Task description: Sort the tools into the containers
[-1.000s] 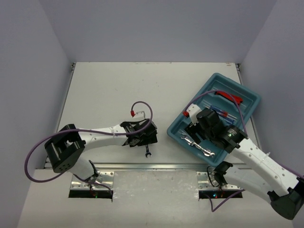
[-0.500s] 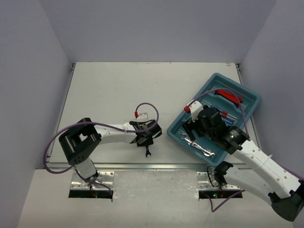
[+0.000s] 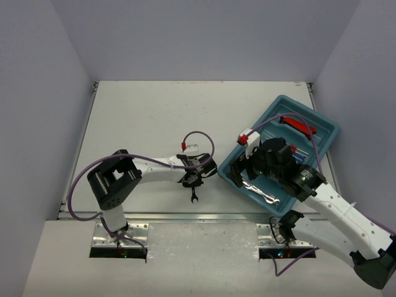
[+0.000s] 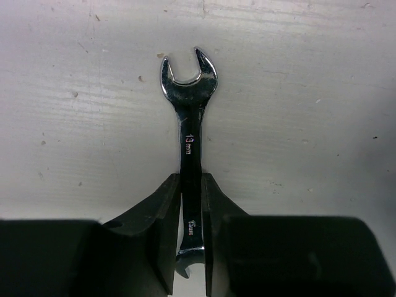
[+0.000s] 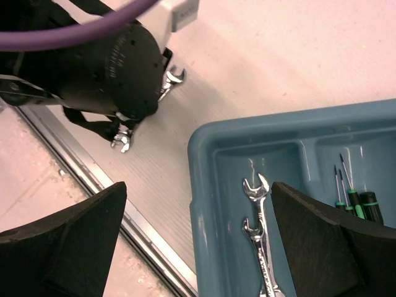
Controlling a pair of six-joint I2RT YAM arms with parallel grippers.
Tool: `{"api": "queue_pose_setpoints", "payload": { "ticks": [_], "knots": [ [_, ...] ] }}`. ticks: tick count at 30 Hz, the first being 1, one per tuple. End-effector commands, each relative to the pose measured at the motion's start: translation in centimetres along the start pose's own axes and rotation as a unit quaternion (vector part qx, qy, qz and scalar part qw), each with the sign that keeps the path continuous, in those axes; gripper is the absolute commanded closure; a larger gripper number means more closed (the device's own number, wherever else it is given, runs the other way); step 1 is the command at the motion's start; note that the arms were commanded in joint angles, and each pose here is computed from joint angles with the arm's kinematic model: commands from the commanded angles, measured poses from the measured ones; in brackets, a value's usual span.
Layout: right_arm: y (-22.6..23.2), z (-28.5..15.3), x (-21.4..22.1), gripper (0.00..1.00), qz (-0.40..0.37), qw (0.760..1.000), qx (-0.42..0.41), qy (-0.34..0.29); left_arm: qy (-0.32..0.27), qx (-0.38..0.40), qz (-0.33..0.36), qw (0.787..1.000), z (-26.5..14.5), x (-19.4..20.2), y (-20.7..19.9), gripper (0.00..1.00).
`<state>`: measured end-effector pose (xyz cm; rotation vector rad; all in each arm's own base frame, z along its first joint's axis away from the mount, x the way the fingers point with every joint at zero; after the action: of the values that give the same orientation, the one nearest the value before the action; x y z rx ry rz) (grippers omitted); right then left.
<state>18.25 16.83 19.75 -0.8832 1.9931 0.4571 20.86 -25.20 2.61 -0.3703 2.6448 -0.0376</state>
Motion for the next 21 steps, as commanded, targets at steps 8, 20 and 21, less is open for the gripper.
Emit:
{"api": "queue_pose_setpoints", "payload": {
  "ticks": [8,20,21],
  "knots": [
    [0.3,-0.7,-2.0,0.01,0.004,0.998,-0.008,-0.064,0.064,-0.097,0.077,0.99,2.9,4.0,4.8,0.74],
    [1.3,-1.8,-2.8,0.01,-0.004,0.994,-0.033,-0.108,0.059,-0.09,0.095,0.99,3.3,4.2,5.7,1.0],
    [1.5,-1.9,-2.8,0.01,-0.003,0.992,-0.041,-0.117,0.045,-0.089,0.09,0.991,2.9,3.7,5.8,1.0]
  ]
}}
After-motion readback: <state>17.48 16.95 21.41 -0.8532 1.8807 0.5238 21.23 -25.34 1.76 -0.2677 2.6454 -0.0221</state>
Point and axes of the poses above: each gripper's point midway between its finger pads, its own z axis out along the fingers, its own y axis along the line the jaws close on, x = y × z, the point moved 3 cm from there along -z, back along the fingers, and after that the axes turned 6 degrees about -z, right-handed, at the moved point
